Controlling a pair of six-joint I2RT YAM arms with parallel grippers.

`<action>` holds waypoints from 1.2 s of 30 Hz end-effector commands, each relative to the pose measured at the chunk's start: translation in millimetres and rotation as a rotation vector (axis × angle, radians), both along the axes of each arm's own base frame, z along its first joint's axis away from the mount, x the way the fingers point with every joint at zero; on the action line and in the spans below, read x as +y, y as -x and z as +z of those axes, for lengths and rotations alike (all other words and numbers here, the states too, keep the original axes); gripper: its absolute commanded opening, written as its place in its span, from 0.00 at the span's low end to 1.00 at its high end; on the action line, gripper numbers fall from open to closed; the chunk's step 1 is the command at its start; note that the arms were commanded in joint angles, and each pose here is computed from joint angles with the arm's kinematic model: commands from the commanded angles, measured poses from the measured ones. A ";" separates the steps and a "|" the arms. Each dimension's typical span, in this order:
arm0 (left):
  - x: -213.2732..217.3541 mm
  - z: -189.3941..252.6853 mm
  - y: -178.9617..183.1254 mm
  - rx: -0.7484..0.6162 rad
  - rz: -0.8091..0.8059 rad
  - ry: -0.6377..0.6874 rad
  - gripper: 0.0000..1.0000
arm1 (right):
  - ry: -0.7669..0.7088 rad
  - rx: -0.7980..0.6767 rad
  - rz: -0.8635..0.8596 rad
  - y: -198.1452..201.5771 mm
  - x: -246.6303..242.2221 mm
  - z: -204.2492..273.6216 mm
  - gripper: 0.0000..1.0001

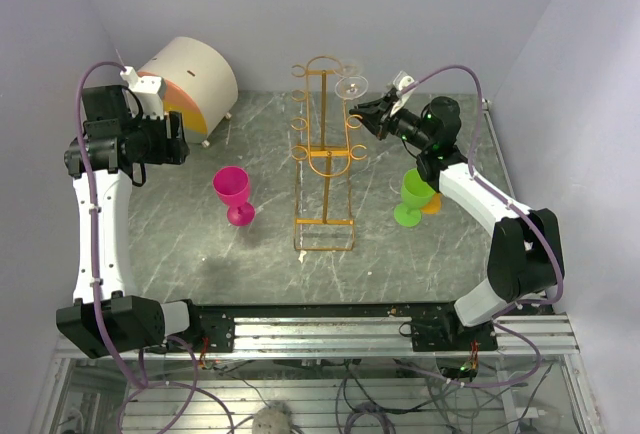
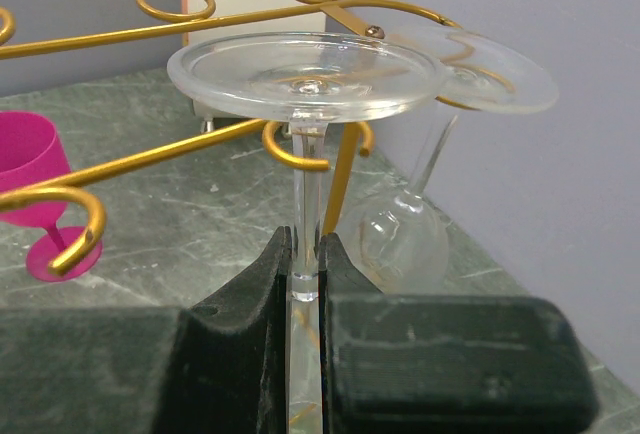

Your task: Place the wine glass upside down on the wine glass rack

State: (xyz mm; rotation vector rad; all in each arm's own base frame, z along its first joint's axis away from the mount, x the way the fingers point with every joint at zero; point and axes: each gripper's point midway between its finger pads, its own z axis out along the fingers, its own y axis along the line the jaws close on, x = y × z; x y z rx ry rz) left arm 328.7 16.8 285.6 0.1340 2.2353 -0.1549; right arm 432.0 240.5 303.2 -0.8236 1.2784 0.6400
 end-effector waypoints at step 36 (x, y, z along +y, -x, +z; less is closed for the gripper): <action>-58.1 -26.2 19.5 0.146 -0.299 0.123 0.83 | -0.051 0.017 -0.011 5.2 -0.7 12.7 0.54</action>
